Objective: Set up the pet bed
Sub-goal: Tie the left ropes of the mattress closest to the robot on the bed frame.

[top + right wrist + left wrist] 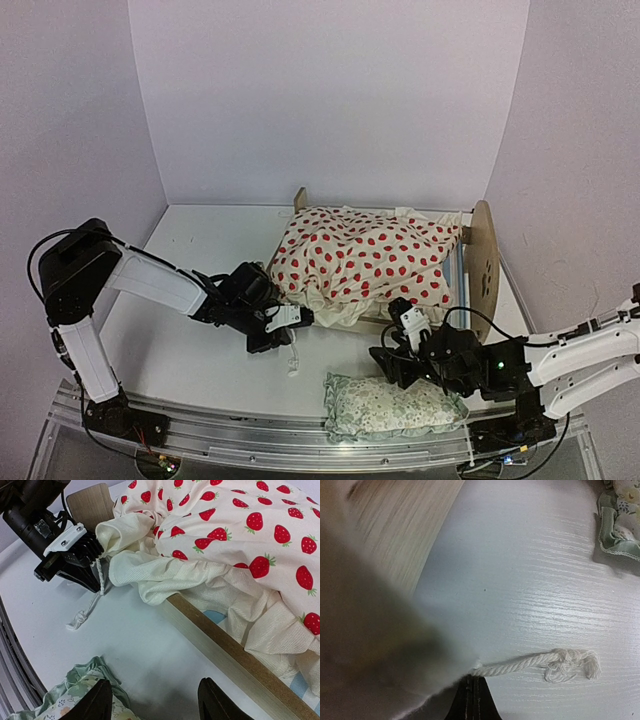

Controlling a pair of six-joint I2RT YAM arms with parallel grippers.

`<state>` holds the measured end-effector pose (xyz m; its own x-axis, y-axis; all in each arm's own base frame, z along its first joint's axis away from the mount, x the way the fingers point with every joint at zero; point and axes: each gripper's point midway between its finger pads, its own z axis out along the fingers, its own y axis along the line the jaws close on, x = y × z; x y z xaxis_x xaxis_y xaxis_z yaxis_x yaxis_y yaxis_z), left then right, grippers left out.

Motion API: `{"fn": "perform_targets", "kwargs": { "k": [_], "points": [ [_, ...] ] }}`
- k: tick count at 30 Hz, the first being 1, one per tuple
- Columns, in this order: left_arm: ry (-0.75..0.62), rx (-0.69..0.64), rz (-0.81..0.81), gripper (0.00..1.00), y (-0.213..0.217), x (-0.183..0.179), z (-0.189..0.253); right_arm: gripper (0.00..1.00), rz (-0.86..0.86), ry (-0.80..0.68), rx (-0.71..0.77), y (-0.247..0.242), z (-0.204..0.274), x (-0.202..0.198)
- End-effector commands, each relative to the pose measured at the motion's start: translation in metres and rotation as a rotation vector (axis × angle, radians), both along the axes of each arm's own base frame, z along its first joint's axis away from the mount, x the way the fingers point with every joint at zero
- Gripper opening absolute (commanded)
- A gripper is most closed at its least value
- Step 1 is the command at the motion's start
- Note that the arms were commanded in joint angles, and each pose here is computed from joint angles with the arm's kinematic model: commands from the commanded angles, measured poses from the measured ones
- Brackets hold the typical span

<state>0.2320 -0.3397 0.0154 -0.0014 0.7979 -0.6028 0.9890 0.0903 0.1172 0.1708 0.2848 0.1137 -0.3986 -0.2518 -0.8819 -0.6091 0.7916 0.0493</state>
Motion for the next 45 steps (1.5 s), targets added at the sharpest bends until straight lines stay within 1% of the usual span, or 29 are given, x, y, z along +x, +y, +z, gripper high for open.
{"fn": "perform_targets", "kwargs": {
  "k": [1,6,14,16,21,24,27,30,35,41,45],
  "points": [
    [-0.032,-0.049,0.02,0.0,0.002,-0.002,0.021,0.59,0.027,0.003,0.059,0.023,0.021,0.0],
    [-0.057,-0.123,0.043,0.0,0.002,-0.004,0.042,0.59,0.088,0.047,0.086,0.049,0.024,-0.005],
    [-0.074,-0.158,0.11,0.0,0.007,0.0,0.052,0.56,0.201,0.164,0.139,0.111,0.021,-0.015],
    [-0.075,-0.173,0.122,0.0,0.008,-0.001,0.055,0.52,0.229,0.206,0.153,0.127,0.016,-0.019],
    [-0.074,-0.223,0.133,0.0,0.011,-0.007,0.065,0.38,0.249,0.271,0.158,0.159,-0.003,-0.019],
    [-0.077,-0.255,0.136,0.0,0.013,-0.011,0.074,0.37,0.25,0.299,0.154,0.175,-0.015,-0.018],
    [-0.08,-0.275,0.142,0.0,0.016,-0.014,0.082,0.37,0.231,0.289,0.145,0.189,-0.023,-0.01],
    [-0.086,-0.292,0.147,0.0,0.02,-0.017,0.088,0.36,0.176,0.239,0.121,0.196,-0.03,0.006],
    [-0.092,-0.295,0.161,0.0,0.026,-0.019,0.091,0.35,0.154,0.199,0.088,0.207,-0.038,0.022],
    [-0.083,-0.279,0.176,0.0,0.03,-0.02,0.087,0.38,0.128,0.163,0.035,0.179,-0.029,0.026],
    [-0.076,-0.293,0.18,0.0,0.027,-0.019,0.088,0.42,0.117,0.174,-0.01,0.168,-0.038,0.025]
  ]
}}
